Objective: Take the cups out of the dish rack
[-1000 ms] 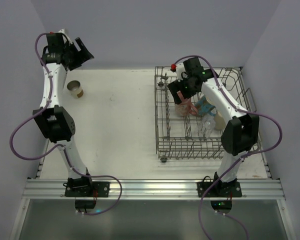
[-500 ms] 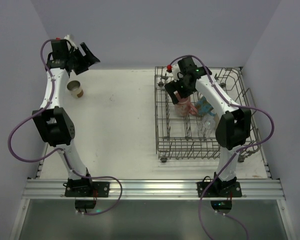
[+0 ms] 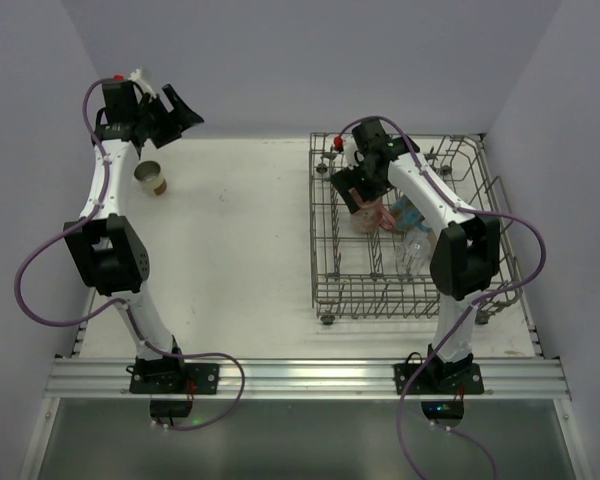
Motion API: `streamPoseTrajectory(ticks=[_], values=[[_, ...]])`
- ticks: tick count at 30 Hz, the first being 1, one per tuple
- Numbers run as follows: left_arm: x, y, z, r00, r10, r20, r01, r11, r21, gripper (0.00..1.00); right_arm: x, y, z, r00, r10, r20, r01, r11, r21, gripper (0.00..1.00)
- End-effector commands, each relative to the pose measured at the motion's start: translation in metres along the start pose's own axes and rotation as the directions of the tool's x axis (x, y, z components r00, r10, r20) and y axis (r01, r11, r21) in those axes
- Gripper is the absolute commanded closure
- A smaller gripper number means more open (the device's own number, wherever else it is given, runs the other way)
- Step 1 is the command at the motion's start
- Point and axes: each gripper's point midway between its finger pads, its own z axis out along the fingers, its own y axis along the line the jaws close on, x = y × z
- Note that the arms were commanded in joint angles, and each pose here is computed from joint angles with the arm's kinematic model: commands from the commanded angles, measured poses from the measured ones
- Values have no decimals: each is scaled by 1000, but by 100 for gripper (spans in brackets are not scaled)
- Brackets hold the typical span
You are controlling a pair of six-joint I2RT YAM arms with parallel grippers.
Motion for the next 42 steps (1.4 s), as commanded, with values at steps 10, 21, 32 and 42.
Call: streamPoseTrajectory(ticks=[10,21,32,42], values=[[-6,-23,-12,999,26,35,-29,997,75,15,31,4,13,988,-64,-143,64,998,-6,1],[-5,-23,-11,999,28,32,-30,996,80,15,11,0,16,993,-51,-107,54,998,22,1],[-2,-20,-11,999,28,26,-30,997,77,15,-4,0,6,997,-43,-68,46,998,41,4],[1,-18,-8,1000,25,16,-26,997,79,15,9,1,6,994,-44,-103,48,998,41,5]])
